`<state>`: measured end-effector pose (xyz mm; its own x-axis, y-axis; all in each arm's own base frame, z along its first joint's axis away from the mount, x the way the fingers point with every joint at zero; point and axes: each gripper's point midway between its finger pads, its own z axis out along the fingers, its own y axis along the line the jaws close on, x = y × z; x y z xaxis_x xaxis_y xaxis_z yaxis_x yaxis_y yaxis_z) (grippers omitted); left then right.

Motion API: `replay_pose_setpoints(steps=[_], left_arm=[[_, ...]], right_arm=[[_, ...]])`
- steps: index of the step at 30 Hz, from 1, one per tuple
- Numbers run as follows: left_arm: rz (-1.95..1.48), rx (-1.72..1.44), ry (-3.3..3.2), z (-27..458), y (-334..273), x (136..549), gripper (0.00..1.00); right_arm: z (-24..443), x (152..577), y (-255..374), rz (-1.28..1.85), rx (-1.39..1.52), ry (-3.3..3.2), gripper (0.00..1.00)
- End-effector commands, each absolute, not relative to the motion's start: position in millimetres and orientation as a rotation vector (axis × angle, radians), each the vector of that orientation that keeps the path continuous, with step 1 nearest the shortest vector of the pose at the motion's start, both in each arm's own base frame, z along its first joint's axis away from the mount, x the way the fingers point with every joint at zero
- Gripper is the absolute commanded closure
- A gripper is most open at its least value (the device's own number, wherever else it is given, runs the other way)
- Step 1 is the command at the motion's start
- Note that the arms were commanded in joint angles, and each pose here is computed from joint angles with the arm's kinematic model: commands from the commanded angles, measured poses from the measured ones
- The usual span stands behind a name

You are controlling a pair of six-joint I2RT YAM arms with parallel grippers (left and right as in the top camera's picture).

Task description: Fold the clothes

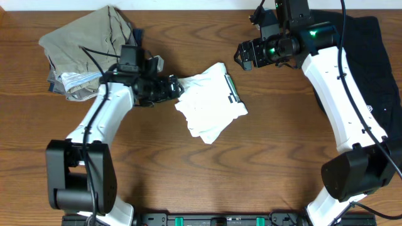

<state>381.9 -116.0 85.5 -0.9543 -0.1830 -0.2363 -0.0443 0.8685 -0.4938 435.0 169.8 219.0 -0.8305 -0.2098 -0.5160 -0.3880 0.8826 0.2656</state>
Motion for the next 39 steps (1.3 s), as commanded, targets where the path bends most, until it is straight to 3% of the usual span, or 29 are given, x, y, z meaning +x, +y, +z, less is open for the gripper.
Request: replay_pose_setpoints(steps=[1, 28, 31, 33, 36, 39], left_arm=[[-0.657, -0.391, 2.829, 63.2, -113.5, 377.5, 0.10], [-0.853, -0.406, 2.972, -4.4, -198.5, 361.7, 0.13], [-0.855, -0.399, 2.976, -7.4, -203.7, 360.4, 0.33], [-0.864, -0.404, 2.960, -6.6, -205.9, 363.9, 0.58], [-0.880, -0.383, 2.905, -2.9, -208.3, 376.0, 0.87], [-0.890, -0.359, 2.830, 2.5, -208.8, 392.6, 0.94]], right_arm=[[214.1, 436.1, 163.2, 0.462, -0.405, 2.587, 0.08], [205.2, 429.8, 148.4, 0.362, -0.379, 2.648, 0.06], [205.4, 430.2, 148.5, 0.362, -0.379, 2.646, 0.06], [205.4, 430.2, 148.4, 0.362, -0.379, 2.646, 0.06], [204.9, 430.5, 147.3, 0.352, -0.377, 2.647, 0.06], [204.7, 431.4, 145.4, 0.336, -0.373, 2.647, 0.06]])
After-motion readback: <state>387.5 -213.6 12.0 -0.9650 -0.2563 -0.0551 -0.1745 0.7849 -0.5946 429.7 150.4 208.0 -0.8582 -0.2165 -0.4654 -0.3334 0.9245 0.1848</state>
